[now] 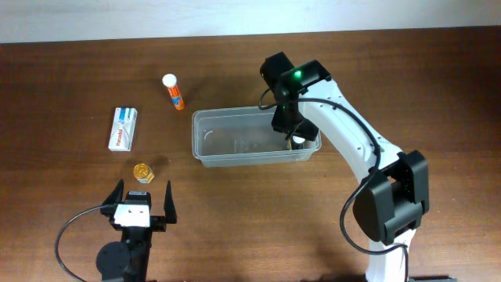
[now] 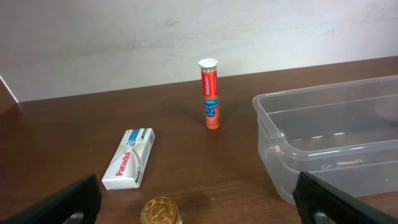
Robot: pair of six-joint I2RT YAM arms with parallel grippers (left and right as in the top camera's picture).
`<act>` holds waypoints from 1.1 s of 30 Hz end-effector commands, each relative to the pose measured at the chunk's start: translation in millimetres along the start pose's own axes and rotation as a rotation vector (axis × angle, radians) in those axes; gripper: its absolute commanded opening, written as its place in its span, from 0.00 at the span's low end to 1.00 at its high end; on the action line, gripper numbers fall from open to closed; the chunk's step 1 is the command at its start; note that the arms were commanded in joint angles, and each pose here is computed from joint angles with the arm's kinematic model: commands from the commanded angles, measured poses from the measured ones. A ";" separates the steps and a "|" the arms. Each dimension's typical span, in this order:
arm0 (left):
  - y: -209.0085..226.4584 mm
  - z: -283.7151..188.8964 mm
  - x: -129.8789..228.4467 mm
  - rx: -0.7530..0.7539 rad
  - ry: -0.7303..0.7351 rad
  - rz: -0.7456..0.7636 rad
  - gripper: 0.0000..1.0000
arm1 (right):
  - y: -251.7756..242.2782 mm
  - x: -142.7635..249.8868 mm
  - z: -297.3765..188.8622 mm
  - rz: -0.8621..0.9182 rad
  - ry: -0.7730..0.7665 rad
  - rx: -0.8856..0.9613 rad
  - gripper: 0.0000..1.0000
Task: Pack container
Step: 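Carry the dark bottle into the container beside the spray bottle, release, then withdraw right gripper up and to the right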
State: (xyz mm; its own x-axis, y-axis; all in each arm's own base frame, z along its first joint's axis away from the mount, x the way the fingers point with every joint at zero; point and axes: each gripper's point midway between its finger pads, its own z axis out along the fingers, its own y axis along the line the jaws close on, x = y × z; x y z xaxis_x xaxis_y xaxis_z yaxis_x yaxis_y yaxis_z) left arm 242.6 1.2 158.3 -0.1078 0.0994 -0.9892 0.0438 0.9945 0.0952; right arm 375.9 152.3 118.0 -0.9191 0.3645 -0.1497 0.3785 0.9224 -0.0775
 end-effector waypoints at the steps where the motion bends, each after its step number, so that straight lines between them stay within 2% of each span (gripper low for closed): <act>1: -1.3 0.1 0.7 0.009 -0.004 -0.005 0.99 | -4.4 -13.7 -44.3 -0.006 -0.085 -0.057 0.54; 10: -1.3 0.1 0.7 0.009 -0.004 -0.005 1.00 | -18.1 -6.9 -107.5 -0.111 -0.140 -0.104 0.56; 15: -1.3 0.1 0.7 0.009 -0.004 -0.005 0.99 | -44.4 -13.3 -148.3 -0.099 -0.231 -0.127 0.64; 17: -1.2 0.1 0.7 0.008 -0.004 -0.005 0.99 | -61.3 -18.7 -169.0 -0.066 -0.284 -0.149 0.71; 20: -1.3 0.1 0.7 0.009 -0.004 -0.005 0.99 | -96.4 -26.4 -199.3 0.020 -0.363 -0.187 0.99; 26: -1.2 0.1 0.7 0.008 -0.004 -0.005 0.99 | -173.6 -33.9 -229.2 0.209 -0.448 -0.182 0.98; 33: -1.3 0.1 0.7 0.009 -0.004 -0.005 0.99 | -238.4 -26.7 -228.8 0.377 -0.427 -0.099 0.98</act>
State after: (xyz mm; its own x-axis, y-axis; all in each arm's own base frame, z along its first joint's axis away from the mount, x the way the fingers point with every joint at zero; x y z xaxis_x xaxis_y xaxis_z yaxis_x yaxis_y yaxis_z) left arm 242.6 1.2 158.3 -0.1078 0.0998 -0.9892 0.0438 0.9945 0.0956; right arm 292.4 -29.3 364.6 -0.6154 0.5821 -0.5315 0.5959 0.7849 0.1697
